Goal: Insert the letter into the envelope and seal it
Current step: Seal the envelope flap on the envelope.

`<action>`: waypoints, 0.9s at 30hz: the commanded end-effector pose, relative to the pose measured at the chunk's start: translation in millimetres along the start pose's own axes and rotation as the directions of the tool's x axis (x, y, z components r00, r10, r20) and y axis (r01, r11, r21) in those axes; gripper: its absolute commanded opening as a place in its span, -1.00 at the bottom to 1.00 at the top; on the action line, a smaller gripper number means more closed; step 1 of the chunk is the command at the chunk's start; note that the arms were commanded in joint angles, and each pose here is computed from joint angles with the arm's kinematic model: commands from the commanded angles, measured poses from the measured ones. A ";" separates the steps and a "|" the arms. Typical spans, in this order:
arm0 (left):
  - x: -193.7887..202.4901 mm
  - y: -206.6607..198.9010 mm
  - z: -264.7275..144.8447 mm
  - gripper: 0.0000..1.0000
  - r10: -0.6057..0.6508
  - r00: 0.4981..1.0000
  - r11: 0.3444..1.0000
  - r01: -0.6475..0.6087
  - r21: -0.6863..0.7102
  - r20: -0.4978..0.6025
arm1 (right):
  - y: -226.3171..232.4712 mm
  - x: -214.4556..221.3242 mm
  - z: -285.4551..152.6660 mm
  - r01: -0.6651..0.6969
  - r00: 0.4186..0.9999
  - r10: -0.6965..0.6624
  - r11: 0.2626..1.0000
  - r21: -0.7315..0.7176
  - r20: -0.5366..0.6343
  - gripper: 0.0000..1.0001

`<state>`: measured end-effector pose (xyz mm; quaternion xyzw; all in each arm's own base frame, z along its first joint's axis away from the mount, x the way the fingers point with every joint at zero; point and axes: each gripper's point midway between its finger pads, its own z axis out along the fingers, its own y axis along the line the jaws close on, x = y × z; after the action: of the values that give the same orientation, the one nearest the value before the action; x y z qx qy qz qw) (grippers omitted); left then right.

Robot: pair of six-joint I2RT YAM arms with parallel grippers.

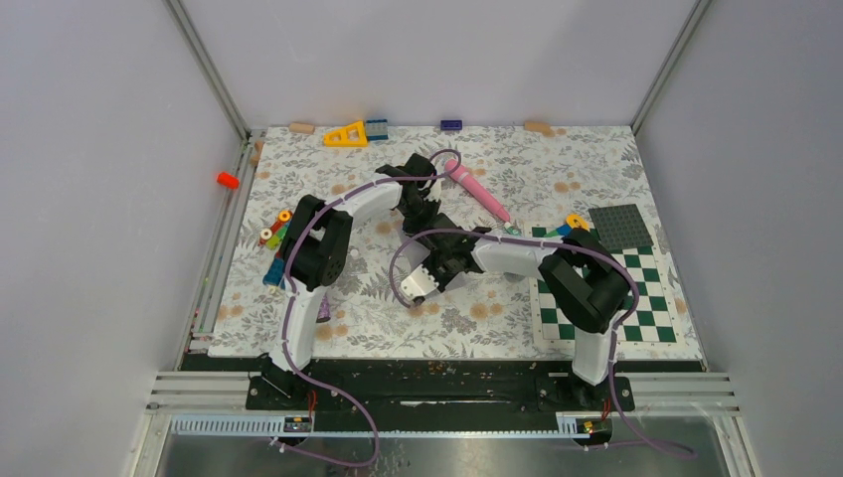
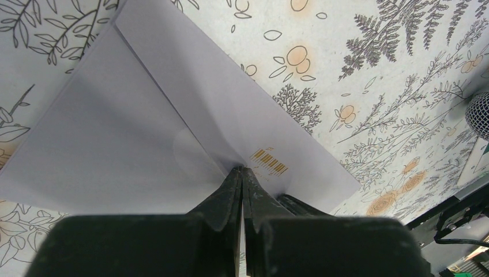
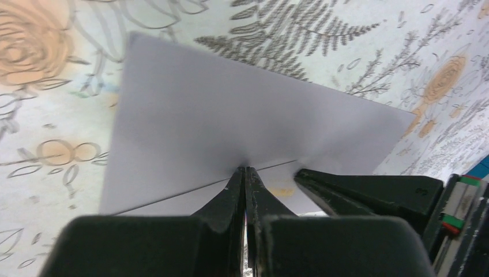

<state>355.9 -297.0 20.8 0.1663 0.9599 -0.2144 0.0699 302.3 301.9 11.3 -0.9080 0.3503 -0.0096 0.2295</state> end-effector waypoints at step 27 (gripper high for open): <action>12.9 11.5 1.0 -1.00 0.022 1.000 0.997 -0.023 -0.076 -0.021 | -17.7 -15.2 -27.5 -0.149 0.986 0.156 0.984 -0.099 0.067 -1.00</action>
<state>359.5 -293.8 21.2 0.1661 0.9613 -0.2038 0.0817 321.0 322.6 18.0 -0.9000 0.3761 -0.0010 0.2204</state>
